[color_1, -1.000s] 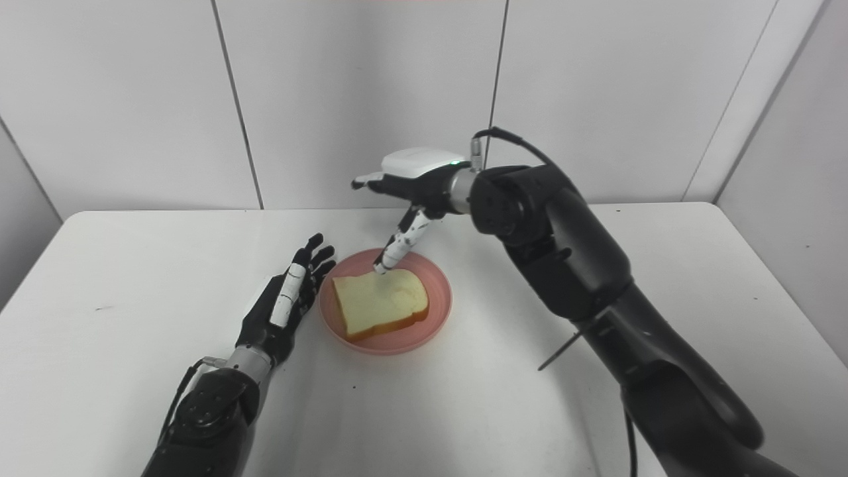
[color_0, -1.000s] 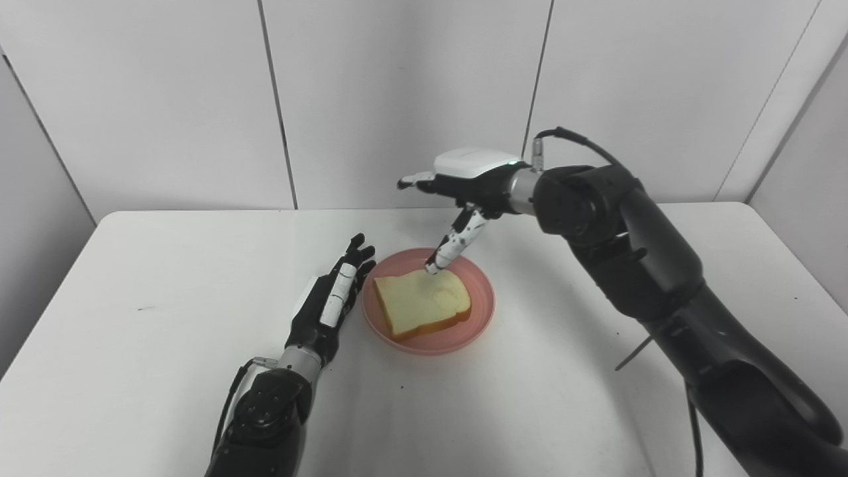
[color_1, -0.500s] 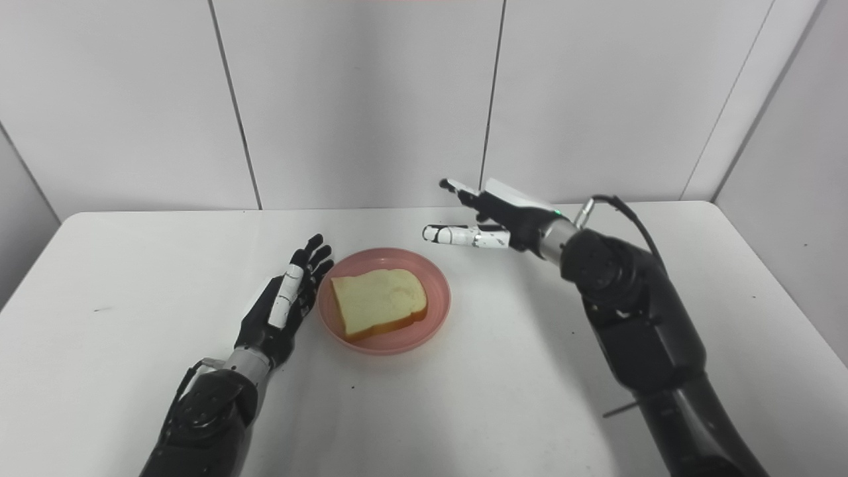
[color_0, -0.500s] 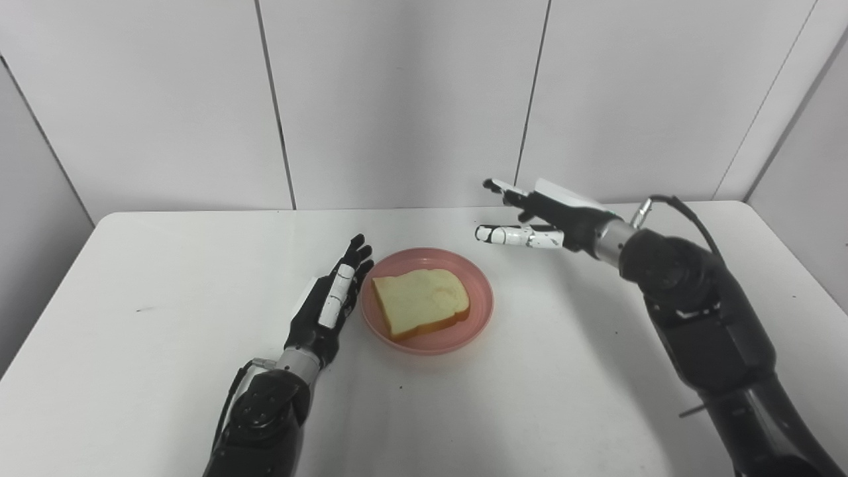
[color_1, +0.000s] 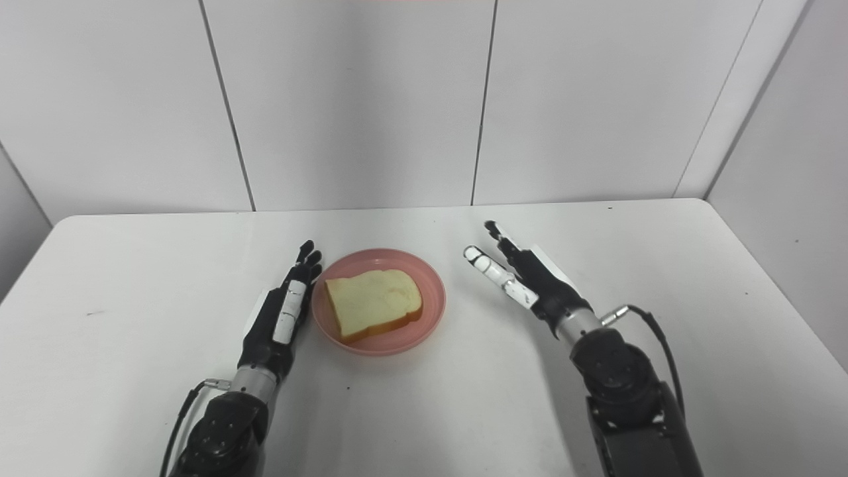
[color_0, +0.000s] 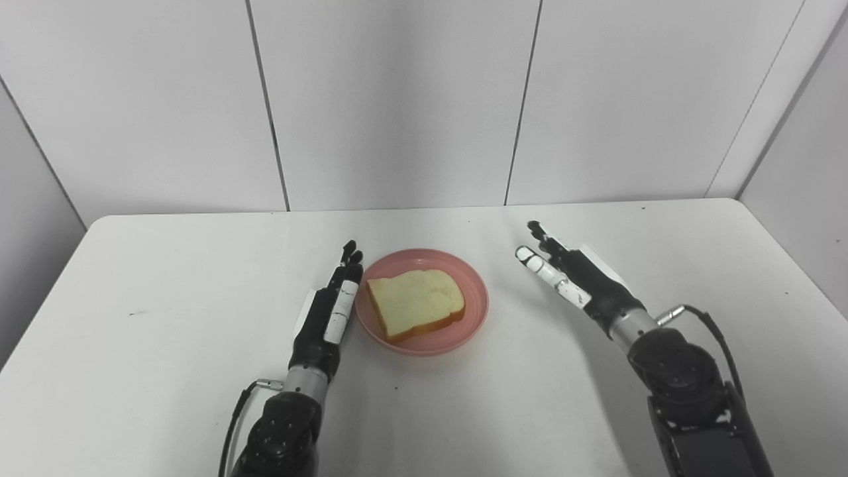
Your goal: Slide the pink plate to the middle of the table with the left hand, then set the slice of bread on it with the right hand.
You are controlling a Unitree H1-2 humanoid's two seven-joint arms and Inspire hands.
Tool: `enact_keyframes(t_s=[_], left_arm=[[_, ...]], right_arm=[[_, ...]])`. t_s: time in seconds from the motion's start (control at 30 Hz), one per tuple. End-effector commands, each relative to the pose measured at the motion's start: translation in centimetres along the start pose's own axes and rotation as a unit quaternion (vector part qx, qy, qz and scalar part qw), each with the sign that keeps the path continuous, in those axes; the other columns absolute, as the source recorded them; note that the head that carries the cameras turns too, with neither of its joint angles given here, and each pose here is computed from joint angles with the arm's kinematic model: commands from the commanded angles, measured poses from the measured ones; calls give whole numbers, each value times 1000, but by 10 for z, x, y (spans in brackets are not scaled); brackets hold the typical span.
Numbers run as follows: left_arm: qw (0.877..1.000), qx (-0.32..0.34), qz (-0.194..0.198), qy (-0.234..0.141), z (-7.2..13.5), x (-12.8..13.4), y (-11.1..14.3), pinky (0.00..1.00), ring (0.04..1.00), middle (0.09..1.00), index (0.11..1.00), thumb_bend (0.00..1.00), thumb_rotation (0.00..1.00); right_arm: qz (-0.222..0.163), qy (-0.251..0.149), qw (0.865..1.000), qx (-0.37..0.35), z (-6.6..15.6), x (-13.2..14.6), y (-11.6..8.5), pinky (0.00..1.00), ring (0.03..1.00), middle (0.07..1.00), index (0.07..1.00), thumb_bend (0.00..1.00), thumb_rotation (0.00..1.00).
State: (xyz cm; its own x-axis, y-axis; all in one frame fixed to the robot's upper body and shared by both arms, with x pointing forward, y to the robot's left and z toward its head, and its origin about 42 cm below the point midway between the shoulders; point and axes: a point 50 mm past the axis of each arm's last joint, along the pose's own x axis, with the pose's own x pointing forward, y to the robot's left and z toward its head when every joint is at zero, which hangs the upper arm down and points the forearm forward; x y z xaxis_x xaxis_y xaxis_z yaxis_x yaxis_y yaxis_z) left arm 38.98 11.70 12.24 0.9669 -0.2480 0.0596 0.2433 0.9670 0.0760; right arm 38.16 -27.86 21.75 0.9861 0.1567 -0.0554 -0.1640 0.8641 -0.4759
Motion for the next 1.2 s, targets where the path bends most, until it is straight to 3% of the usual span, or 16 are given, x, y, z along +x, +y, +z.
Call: enact_keyframes(t_s=[0.0, 0.17, 0.33, 0.6, 0.73, 0.8, 0.93, 1.03, 1.17], left_arm=[[999, 10, 6, 32, -15, -16, 0, 1000, 1000, 1000, 999, 924, 1000], [1000, -18, 14, 14, -12, -25, -3, 1000, 1000, 1000, 1000, 903, 1000], [999, -44, 18, 10, -8, -30, -5, 1000, 1000, 1000, 1000, 866, 977], [999, -25, 30, -7, -6, -40, -10, 986, 1000, 1000, 1000, 801, 1000], [999, -36, 29, -2, -1, -50, -10, 985, 1000, 1000, 1000, 753, 1000], [999, -27, 33, 8, -2, -56, -9, 985, 1000, 1000, 1000, 800, 993], [999, -25, 38, 13, -1, -61, -10, 946, 996, 1000, 1000, 786, 986], [999, -38, 25, 8, -1, -64, -8, 993, 1000, 1000, 1000, 805, 932], [1000, -17, 18, 10, -1, -66, -5, 960, 1000, 1000, 1000, 775, 997]], right_arm=[[-39, -55, 997, 45, 16, -1, 1, 999, 1000, 1000, 1000, 521, 1000], [-56, -50, 980, 182, 4, -14, 22, 1000, 1000, 1000, 1000, 509, 1000], [-69, -66, 963, 250, 0, -25, 39, 1000, 1000, 1000, 1000, 475, 1000], [-61, -77, 961, 258, -20, -38, 58, 1000, 1000, 1000, 1000, 425, 1000], [-69, -52, 967, 240, -33, -49, 78, 1000, 1000, 1000, 1000, 420, 1000], [-71, -48, 969, 231, -37, -55, 85, 992, 981, 994, 1000, 379, 1000], [-72, -52, 968, 234, -39, -55, 87, 996, 984, 998, 1000, 368, 1000], [-74, -52, 966, 242, -41, -52, 87, 999, 987, 1000, 1000, 368, 1000], [-71, -53, 964, 253, -47, -47, 87, 1000, 997, 1000, 1000, 381, 1000]])
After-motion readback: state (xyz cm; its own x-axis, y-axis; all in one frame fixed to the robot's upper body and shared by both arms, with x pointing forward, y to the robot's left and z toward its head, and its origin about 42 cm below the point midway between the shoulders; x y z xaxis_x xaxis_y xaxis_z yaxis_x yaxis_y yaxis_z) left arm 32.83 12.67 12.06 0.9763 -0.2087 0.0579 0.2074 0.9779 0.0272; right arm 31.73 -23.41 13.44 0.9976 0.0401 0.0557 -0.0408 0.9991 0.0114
